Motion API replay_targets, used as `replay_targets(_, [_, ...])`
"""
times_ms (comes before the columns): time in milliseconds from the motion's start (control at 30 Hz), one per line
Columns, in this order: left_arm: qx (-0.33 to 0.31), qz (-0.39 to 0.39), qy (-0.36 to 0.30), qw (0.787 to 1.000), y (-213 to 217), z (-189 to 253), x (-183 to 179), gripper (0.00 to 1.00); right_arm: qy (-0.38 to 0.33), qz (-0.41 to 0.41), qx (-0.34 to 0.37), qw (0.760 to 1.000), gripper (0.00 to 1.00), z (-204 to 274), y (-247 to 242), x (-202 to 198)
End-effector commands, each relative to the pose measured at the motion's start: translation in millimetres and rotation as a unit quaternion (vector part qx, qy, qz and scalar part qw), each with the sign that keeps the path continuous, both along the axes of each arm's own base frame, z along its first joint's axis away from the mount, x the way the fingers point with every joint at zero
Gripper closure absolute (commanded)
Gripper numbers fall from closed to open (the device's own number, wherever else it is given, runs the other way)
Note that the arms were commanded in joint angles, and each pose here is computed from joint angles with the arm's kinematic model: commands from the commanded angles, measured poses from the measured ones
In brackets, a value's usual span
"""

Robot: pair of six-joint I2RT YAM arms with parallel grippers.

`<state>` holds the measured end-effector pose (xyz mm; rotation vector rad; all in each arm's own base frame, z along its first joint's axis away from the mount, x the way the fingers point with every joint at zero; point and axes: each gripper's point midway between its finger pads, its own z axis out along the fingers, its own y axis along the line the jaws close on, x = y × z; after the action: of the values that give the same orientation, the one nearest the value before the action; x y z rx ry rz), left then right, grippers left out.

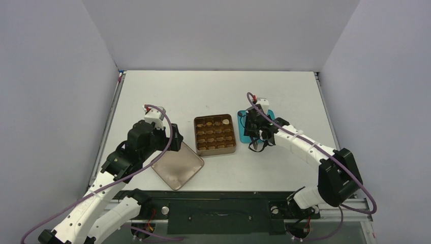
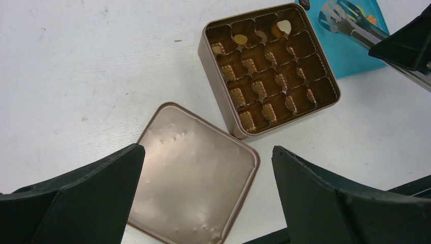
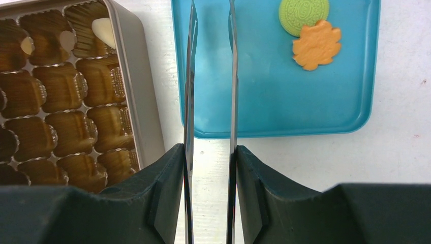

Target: Pack the cookies

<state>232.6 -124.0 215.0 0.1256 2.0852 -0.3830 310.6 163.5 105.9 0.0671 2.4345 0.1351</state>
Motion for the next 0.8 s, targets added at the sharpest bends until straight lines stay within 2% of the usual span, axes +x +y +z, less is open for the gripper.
replay_targets(0, [-0.013, -0.002, -0.017, 1.000, -3.3, 11.1, 4.1, 0.03, -0.029, 0.003, 0.008, 1.000, 0.63, 14.8, 9.9, 23.3])
replay_targets(767, [-0.010, -0.001, -0.015, 1.000, -2.6, 9.8, 4.9, 0.03, -0.018, 0.005, -0.008, 1.000, 0.62, 2.1, 23.9, 60.4])
